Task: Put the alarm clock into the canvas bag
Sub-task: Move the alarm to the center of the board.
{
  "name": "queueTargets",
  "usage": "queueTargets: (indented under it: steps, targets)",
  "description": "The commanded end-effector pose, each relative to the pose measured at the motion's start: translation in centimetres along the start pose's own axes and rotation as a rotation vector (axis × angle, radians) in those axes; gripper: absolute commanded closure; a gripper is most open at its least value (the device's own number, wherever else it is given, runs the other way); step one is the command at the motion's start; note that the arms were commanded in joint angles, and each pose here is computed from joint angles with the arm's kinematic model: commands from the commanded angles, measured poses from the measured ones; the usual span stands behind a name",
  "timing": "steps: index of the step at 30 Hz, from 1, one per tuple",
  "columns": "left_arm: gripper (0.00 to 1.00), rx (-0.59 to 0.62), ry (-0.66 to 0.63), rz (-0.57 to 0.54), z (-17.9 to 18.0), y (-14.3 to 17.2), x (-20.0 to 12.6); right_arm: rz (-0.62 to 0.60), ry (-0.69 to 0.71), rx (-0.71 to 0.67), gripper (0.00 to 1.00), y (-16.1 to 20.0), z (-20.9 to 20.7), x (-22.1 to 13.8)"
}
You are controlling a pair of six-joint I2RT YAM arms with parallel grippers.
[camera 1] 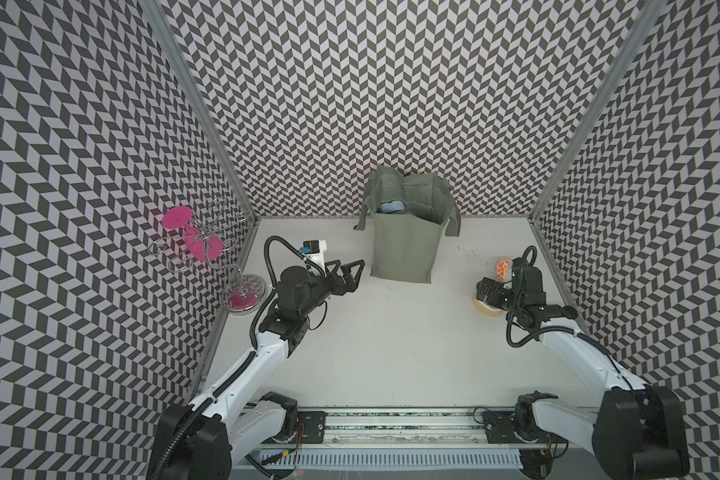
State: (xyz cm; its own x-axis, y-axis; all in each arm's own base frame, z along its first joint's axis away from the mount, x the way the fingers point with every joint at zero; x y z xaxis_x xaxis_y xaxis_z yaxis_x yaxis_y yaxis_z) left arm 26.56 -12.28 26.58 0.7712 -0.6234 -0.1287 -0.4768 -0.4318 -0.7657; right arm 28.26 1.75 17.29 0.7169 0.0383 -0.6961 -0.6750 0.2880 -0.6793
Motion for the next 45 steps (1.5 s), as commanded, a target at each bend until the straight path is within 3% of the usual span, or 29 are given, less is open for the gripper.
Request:
queueTargets:
  steps: [1, 11, 24, 35, 45]
  targets:
    - [0.01, -0.042, 0.121, 0.031, -0.9, 1.5, -0.4, -0.07, -0.016, 0.008, 0.01, -2.3, 0.3, 0.6]
    - [0.02, -0.041, 0.201, 0.138, -1.1, 5.7, 0.3, 0.058, 0.025, -0.02, 0.01, -2.9, 0.0, 3.9]
    - [0.03, -0.022, 0.207, 0.172, -1.1, 6.8, 0.5, 0.141, 0.032, -0.013, 0.01, -1.5, -1.5, 6.9]
    - [0.03, -0.02, 0.203, 0.191, -1.1, 7.5, 0.7, 0.26, -0.197, -0.043, 0.01, 3.5, 1.2, 5.7]
    - [0.04, -0.033, 0.206, 0.232, -1.0, 8.8, 1.2, 0.385, -0.463, -0.185, 0.04, 8.2, 9.8, 3.2]
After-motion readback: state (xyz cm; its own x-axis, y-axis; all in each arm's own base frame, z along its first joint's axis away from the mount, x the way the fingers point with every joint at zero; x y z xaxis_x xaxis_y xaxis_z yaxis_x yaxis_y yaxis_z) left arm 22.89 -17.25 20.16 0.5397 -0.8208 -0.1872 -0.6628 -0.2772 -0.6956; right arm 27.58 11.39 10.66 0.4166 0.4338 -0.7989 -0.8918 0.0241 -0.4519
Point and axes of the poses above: each gripper's point midway between its finger pads, its own x axis out along the fingers, its own z axis along the line the jaws close on, y = z × x, the point moved 8 cm from there along -x, back along the fingers, and after that the axes turned 5 degrees about -x, right-handed, at the moved point
